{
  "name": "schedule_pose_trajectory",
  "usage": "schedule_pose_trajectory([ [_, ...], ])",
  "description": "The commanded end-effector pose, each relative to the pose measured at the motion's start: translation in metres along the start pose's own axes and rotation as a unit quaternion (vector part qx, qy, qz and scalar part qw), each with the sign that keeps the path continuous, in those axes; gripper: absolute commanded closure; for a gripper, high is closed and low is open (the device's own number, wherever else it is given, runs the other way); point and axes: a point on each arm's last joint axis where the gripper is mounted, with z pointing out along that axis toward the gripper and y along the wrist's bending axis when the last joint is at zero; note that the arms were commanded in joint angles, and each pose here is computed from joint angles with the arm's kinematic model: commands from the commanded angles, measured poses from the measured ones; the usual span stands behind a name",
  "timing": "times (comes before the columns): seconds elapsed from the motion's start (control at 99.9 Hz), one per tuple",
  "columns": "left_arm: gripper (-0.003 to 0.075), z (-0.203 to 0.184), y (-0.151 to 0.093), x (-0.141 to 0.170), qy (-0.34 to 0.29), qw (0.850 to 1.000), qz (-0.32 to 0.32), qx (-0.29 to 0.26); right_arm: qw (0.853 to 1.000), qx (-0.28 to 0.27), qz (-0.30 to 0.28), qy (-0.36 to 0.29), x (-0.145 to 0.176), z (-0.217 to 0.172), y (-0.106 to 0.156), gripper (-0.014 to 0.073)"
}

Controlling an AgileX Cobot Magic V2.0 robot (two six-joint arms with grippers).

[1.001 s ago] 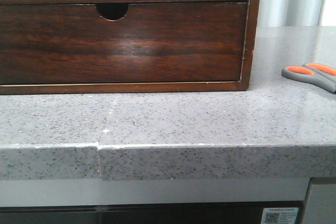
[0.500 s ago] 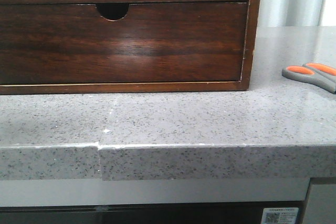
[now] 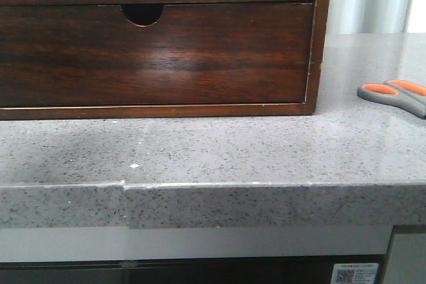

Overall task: Put scissors in drawer with both arms
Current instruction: 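Grasp the white drawer handle with the left gripper and pull it open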

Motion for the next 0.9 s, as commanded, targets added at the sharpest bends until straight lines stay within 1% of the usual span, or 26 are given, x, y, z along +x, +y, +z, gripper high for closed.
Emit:
schedule_pose_trajectory([
  [0.0,0.0344,0.006,0.014,-0.005,0.008,1.0,0.025,-0.011,0.999,0.0,-0.001,-0.046,-0.018,-0.001,0.001,0.0656],
  [0.08,0.0353,0.015,0.016,-0.004,0.024,0.999,0.045,-0.006,0.999,0.0,-0.001,-0.046,-0.018,-0.001,0.001,0.0656],
  [0.3,0.0356,0.028,0.019,-0.003,0.026,0.999,0.044,0.003,0.999,0.0,0.0,-0.042,-0.017,-0.001,0.001,0.0656],
  [0.35,0.038,0.028,0.019,-0.003,0.026,0.999,0.044,0.003,0.999,0.0,0.001,-0.042,-0.017,-0.001,0.001,0.0656],
  [0.42,0.0474,0.028,0.019,-0.003,0.026,0.999,0.044,0.003,0.999,0.0,0.001,-0.039,-0.017,-0.001,0.001,0.0656],
  [0.43,0.0524,0.028,0.019,-0.003,0.026,0.999,0.044,0.003,0.999,0.0,0.001,-0.037,-0.016,-0.001,0.001,0.0656],
  [0.45,0.0536,0.028,0.019,-0.003,0.026,0.999,0.044,0.003,0.999,0.0,0.001,-0.034,-0.016,-0.001,0.001,0.0656],
  [0.46,0.0562,0.028,0.019,-0.003,0.026,0.999,0.044,0.003,0.999,0.0,0.001,-0.034,-0.016,-0.001,0.001,0.0656],
  [0.49,0.06,0.028,0.019,-0.003,0.026,0.999,0.044,0.003,1.0,0.0,0.001,-0.03,-0.015,-0.001,0.001,0.0656],
  [0.541,0.0696,0.028,0.019,-0.003,0.026,0.999,0.044,0.003,1.0,0.0,0.001,-0.025,-0.014,-0.001,0.001,0.0656],
  [0.581,0.0745,0.028,0.019,-0.003,0.026,0.999,0.044,0.003,1.0,0.0,0.001,-0.024,-0.014,-0.001,0.001,0.0656],
  [0.891,0.0742,0.028,0.019,-0.003,0.026,0.999,0.041,0.003,1.0,0.0,0.001,-0.023,-0.014,-0.001,0.001,0.0656],
])
